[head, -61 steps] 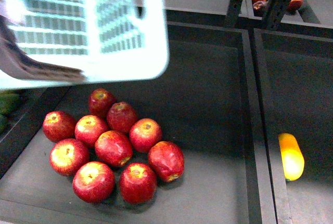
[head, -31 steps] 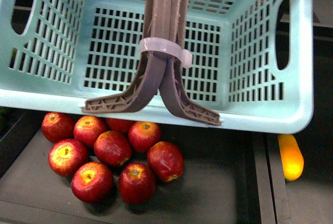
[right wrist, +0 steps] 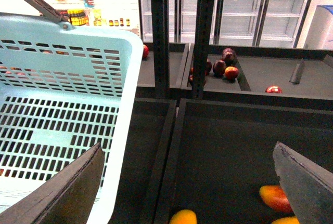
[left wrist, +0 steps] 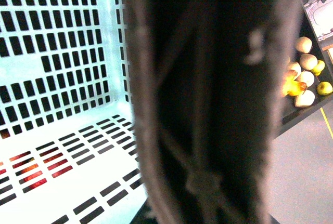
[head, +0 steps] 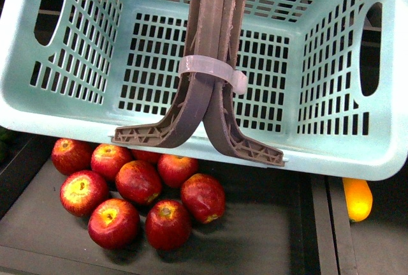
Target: Pick mango and avocado into basket
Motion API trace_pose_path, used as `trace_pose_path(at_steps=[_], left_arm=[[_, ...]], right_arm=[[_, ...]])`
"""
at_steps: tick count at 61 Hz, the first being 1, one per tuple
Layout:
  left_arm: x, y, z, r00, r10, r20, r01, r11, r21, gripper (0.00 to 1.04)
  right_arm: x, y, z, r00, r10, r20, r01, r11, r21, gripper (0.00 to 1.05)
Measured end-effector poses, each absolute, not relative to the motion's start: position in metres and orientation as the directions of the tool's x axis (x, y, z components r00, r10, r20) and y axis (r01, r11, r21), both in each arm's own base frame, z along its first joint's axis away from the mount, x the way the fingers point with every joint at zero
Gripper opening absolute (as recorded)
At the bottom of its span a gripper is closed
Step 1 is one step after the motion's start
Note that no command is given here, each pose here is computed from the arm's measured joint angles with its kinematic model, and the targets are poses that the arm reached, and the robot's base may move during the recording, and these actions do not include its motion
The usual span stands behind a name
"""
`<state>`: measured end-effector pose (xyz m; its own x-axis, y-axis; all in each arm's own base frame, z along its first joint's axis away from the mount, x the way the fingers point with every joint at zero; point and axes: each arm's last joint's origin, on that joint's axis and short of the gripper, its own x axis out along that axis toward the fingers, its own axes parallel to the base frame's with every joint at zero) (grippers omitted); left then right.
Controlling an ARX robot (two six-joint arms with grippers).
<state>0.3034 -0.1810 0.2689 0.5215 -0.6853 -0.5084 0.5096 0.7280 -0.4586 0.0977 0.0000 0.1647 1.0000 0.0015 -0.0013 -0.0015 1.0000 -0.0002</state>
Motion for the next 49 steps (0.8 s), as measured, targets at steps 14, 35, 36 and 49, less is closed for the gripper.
trace_pose_path(at_steps=[14, 35, 36, 49], left_arm=[[0.304, -0.18, 0.269, 0.532, -0.675, -0.511, 0.501, 0.738, -0.453, 0.05], [0.304, -0.18, 0.269, 0.527, -0.68, -0.509, 0.507, 0.733, -0.454, 0.05], [0.304, -0.18, 0.269, 0.527, -0.68, -0.509, 0.507, 0.733, -0.454, 0.05], [0.304, -0.18, 0.269, 0.532, -0.676, -0.51, 0.503, 0.737, -0.451, 0.05]], right_arm=[[0.098, 0.0, 0.164, 1.0, -0.006, -0.005, 0.006, 1.0, 0.004, 0.97], [0.152, -0.035, 0.196, 0.92, -0.329, -0.215, 0.341, 0.94, 0.024, 0.97], [0.155, -0.036, 0.196, 0.917, -0.331, -0.223, 0.344, 0.939, 0.02, 0.97], [0.227, -0.061, 0.176, 0.854, -0.272, -0.443, 0.26, 0.962, -0.089, 0.97]])
